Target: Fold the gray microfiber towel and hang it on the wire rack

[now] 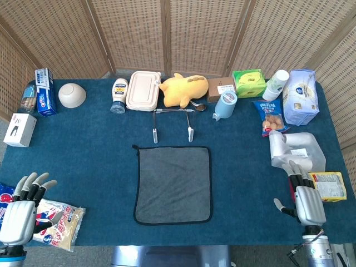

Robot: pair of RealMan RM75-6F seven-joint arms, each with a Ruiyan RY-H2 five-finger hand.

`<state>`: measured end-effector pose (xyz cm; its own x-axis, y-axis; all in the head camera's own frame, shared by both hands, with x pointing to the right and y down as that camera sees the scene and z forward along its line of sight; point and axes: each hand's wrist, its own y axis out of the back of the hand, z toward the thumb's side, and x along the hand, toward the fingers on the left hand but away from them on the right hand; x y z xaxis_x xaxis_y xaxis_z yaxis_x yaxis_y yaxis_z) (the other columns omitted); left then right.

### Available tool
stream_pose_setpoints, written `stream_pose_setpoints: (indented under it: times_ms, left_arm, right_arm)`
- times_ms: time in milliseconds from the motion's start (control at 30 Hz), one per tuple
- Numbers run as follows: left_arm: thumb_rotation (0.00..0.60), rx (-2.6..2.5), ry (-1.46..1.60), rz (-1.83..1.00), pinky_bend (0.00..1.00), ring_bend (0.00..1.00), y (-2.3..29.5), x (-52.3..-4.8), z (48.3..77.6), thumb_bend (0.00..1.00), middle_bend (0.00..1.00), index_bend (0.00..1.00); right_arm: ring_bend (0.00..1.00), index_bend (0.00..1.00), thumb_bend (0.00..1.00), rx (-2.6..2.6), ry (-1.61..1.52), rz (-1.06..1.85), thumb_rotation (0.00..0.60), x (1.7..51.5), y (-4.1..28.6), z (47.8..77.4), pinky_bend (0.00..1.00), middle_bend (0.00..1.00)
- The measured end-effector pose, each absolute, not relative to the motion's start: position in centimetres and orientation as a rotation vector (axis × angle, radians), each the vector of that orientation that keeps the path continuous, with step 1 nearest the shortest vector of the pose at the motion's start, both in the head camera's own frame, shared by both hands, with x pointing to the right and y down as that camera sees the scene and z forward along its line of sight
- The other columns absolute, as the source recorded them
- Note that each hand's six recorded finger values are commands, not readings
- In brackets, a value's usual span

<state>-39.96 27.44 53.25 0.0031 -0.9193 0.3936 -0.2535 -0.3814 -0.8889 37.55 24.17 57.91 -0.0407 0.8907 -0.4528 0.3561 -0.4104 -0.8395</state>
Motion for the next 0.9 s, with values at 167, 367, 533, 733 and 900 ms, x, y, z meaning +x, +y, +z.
stream_pose_setpoints:
  times_ms: [167, 367, 533, 733, 900]
  left_arm:
    - [0.6, -1.687, 1.214, -1.413, 0.0, 0.06, 27.5, -39.9, 53.4, 0.17, 0.16, 0.24]
    - [0.6, -1.697, 1.213, -1.389, 0.0, 0.06, 27.5, -39.7, 53.2, 0.17, 0.16, 0.24]
    - [0.6, -1.705, 1.202, -1.388, 0.0, 0.06, 27.5, -39.7, 53.2, 0.17, 0.16, 0.24]
    - [0.6, -1.742, 1.124, -1.377, 0.0, 0.06, 27.1, -39.0, 53.7, 0.17, 0.16, 0.24]
    - [0.6, -1.828, 1.008, -1.339, 0.0, 0.06, 26.1, -37.3, 54.6, 0.17, 0.16, 0.24]
  right_arm:
    - [0.0, 0.04, 0.21, -1.762, -1.316, 1.464, 0.6, 37.6, 24.2, 57.9, 0.0, 0.01]
    - [0.0, 0.04, 0.21, -1.764, -1.335, 1.458, 0.6, 37.9, 24.5, 57.6, 0.0, 0.01]
    - [0.0, 0.04, 0.21, -1.76, -1.351, 1.454, 0.6, 38.1, 24.7, 57.3, 0.0, 0.01]
    - [0.0, 0.04, 0.21, -1.757, -1.342, 1.457, 0.6, 38.1, 24.5, 57.2, 0.0, 0.01]
    - [0.0, 0.04, 0.21, -1.749, -1.348, 1.457, 0.6, 38.0, 24.3, 57.1, 0.0, 0.01]
